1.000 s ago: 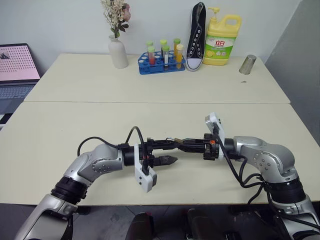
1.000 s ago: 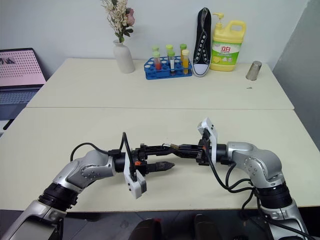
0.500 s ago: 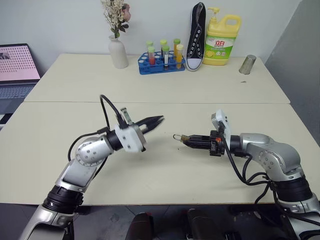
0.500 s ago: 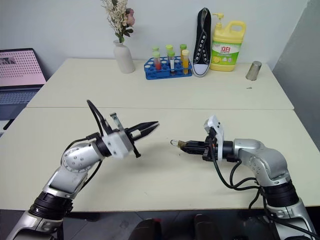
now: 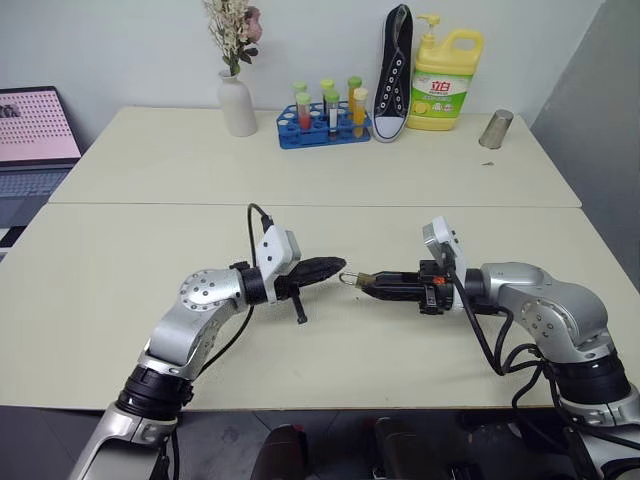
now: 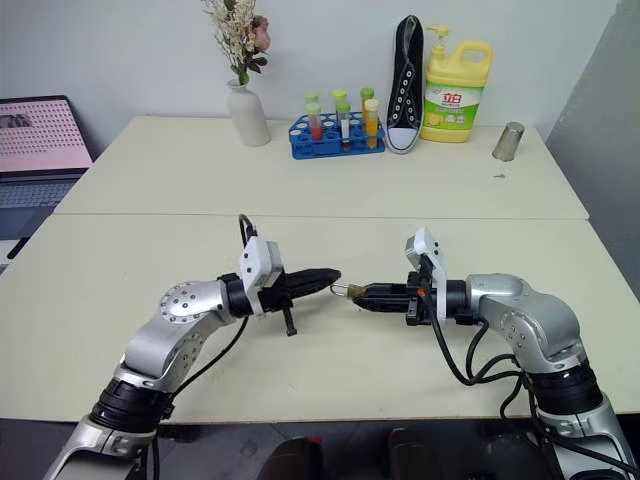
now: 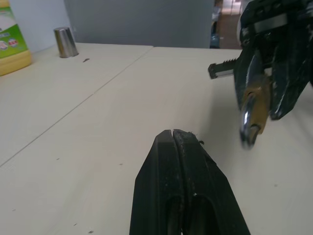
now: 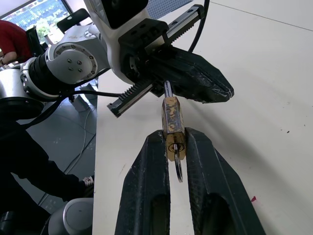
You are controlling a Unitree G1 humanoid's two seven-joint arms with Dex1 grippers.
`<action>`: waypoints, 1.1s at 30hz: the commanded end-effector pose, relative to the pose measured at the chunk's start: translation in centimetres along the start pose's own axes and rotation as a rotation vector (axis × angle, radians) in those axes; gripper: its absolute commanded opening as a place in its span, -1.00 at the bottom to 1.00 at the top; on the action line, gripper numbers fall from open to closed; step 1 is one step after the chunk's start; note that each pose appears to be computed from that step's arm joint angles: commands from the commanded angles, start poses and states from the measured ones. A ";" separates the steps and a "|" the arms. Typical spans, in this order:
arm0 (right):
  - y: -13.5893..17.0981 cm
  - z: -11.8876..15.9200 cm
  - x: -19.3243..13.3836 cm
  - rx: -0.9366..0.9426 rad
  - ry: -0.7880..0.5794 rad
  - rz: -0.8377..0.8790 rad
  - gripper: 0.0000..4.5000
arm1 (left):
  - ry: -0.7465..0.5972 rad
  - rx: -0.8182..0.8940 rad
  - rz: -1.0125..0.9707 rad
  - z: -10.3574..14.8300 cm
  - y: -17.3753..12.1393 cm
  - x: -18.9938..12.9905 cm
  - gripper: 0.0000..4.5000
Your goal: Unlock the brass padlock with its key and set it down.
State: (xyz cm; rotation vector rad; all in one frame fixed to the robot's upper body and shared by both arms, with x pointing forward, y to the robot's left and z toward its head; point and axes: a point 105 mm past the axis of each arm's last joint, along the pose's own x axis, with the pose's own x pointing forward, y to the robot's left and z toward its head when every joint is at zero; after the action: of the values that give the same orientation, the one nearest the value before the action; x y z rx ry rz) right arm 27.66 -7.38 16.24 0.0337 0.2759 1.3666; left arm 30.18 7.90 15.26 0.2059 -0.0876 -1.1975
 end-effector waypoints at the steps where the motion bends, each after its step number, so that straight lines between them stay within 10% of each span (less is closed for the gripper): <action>1: 0.8 0.9 0.0 -0.044 -0.012 0.027 -0.94 | -0.033 0.003 -0.040 1.5 -0.7 0.0 -1.00; 33: 0.0 -0.2 0.0 -0.041 0.019 -0.001 -0.94 | -0.030 -0.131 -0.128 3.2 -3.1 -1.1 -1.00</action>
State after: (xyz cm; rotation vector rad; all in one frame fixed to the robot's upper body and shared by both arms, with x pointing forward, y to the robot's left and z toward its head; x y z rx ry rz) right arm 27.76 -7.25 15.23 0.0034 0.3031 1.3613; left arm 26.63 7.53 16.43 0.0740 0.0335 -1.3284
